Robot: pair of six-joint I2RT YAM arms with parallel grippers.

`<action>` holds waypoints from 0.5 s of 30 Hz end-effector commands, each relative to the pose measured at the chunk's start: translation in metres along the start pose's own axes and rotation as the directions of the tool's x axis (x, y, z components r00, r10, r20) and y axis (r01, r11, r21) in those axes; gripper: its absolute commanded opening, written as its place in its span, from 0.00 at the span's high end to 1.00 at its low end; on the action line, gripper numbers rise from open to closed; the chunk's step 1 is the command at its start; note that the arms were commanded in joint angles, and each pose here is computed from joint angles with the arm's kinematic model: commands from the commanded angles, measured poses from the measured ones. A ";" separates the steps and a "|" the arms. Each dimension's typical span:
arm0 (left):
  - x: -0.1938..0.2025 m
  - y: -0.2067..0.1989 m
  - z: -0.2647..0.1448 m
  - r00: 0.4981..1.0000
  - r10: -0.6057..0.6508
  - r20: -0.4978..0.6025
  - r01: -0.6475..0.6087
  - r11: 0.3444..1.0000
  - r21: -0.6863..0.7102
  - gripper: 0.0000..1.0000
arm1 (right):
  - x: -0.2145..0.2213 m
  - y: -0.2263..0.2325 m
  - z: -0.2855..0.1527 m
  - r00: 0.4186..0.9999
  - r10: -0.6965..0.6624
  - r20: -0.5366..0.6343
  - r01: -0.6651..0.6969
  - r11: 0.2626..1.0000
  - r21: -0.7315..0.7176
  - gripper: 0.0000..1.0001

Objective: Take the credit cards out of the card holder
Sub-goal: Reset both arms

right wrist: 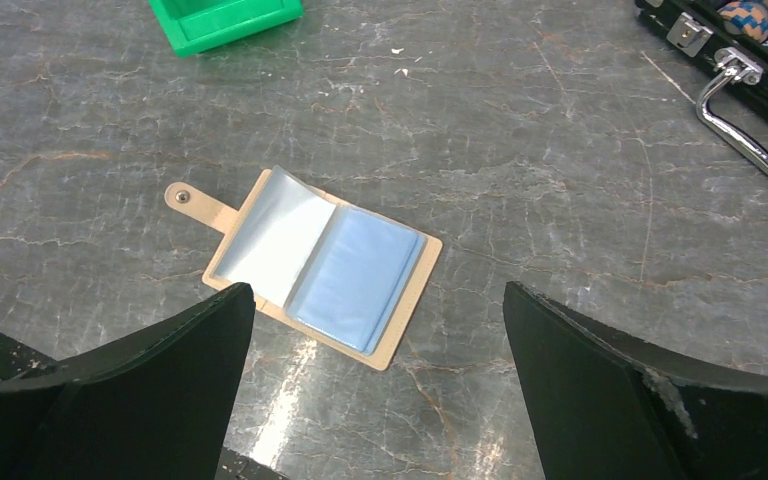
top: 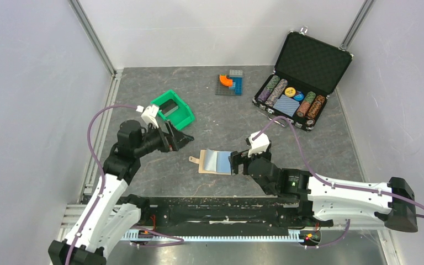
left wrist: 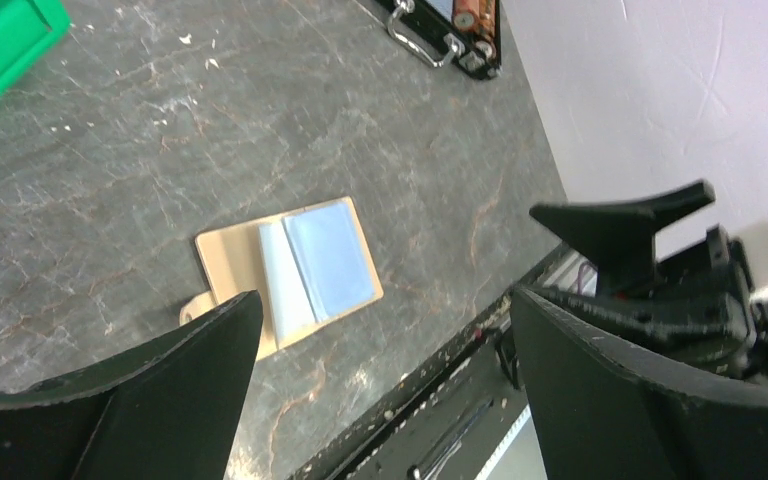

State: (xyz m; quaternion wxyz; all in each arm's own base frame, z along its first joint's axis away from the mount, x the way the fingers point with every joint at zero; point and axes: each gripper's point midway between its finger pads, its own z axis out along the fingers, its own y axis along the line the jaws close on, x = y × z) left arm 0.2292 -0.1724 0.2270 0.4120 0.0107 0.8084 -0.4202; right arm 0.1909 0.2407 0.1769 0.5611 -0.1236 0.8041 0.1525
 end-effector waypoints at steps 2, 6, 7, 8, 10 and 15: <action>0.010 -0.017 -0.020 0.990 0.139 -0.009 -0.138 0.987 0.086 0.00 | -0.015 -0.009 -0.004 0.998 0.022 0.056 -0.025 0.999 0.040 0.02; 0.008 -0.021 -0.025 0.988 0.155 0.022 -0.156 0.983 0.091 0.00 | -0.014 -0.011 -0.005 0.997 0.045 0.061 -0.047 0.998 0.039 0.02; 0.009 -0.021 -0.026 0.987 0.156 0.022 -0.158 0.983 0.094 0.00 | -0.015 -0.010 -0.006 0.997 0.053 0.063 -0.055 0.998 0.035 0.02; 0.009 -0.022 -0.026 0.987 0.158 0.022 -0.159 0.983 0.096 0.00 | -0.015 -0.009 -0.006 0.996 0.061 0.064 -0.063 0.998 0.030 0.02; 0.010 -0.023 -0.027 0.987 0.159 0.020 -0.160 0.982 0.102 0.00 | -0.015 -0.007 -0.006 0.995 0.072 0.063 -0.073 0.997 0.024 0.02; 0.011 -0.022 -0.029 0.987 0.161 0.022 -0.162 0.982 0.097 0.00 | -0.011 -0.006 -0.004 0.997 0.064 0.049 -0.066 0.997 0.027 0.02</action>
